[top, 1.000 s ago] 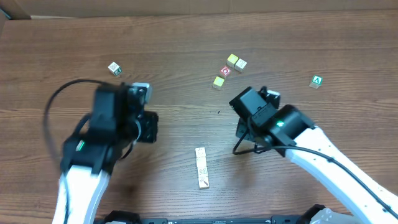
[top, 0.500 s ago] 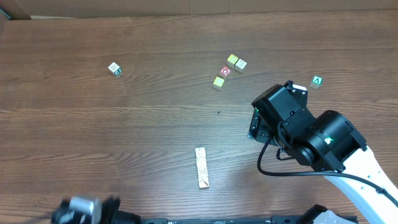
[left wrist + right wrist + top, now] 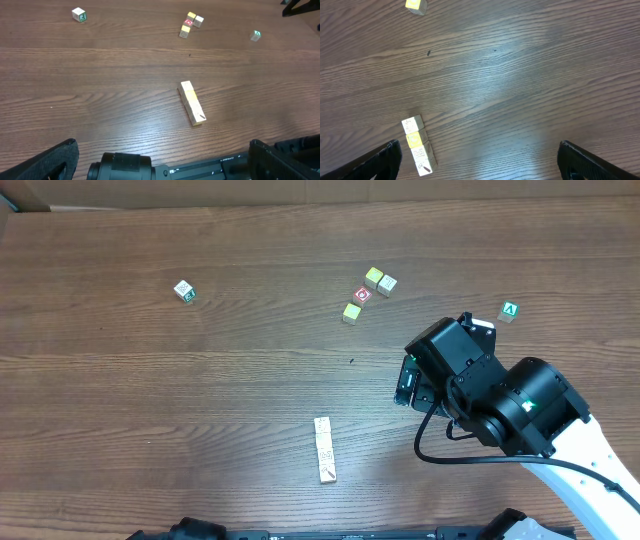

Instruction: Flip 4 blocks

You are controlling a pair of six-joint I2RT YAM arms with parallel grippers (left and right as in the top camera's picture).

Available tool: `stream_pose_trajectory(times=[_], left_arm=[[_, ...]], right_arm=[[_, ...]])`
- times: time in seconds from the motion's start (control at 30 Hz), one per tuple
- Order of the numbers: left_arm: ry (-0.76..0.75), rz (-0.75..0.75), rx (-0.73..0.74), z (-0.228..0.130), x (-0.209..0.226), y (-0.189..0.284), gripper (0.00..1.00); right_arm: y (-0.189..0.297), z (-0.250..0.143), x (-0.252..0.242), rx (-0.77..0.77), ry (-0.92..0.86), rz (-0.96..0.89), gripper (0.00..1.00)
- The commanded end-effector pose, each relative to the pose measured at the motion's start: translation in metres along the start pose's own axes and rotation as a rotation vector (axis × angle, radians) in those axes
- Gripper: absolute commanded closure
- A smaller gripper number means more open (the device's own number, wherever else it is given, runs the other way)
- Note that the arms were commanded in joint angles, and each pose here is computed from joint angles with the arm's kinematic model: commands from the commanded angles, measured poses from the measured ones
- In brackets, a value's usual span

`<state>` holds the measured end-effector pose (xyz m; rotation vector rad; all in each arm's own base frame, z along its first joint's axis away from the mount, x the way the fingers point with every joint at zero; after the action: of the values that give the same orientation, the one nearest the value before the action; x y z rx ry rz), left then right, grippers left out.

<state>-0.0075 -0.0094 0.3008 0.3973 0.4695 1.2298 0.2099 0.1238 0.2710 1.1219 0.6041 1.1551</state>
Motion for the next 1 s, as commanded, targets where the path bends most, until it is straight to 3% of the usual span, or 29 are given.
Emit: stream_pose_trajectory(times=[0.0, 0.97], left_arm=[[0.014, -0.003, -0.007, -0.001, 0.0, 0.001, 0.0], [0.014, -0.006, -0.006, -0.001, 0.0, 0.001, 0.0]], right_arm=[[0.006, 0.004, 0.002, -0.017, -0.001, 0.022, 0.0], [0.024, 0.004, -0.006, -0.053, -0.018, 0.078, 0.0]])
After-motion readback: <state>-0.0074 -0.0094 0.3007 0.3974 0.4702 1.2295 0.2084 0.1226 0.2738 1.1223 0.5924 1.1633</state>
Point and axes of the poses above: each gripper's point midway between its finger pads, its own y axis back along the fingers, its own x axis along the line the jaws close on, z = x × y, the point moved 3 cm from there along y, back along the fingers, and after that the axes turned 8 degrees about -y, right-handed, at the moved point
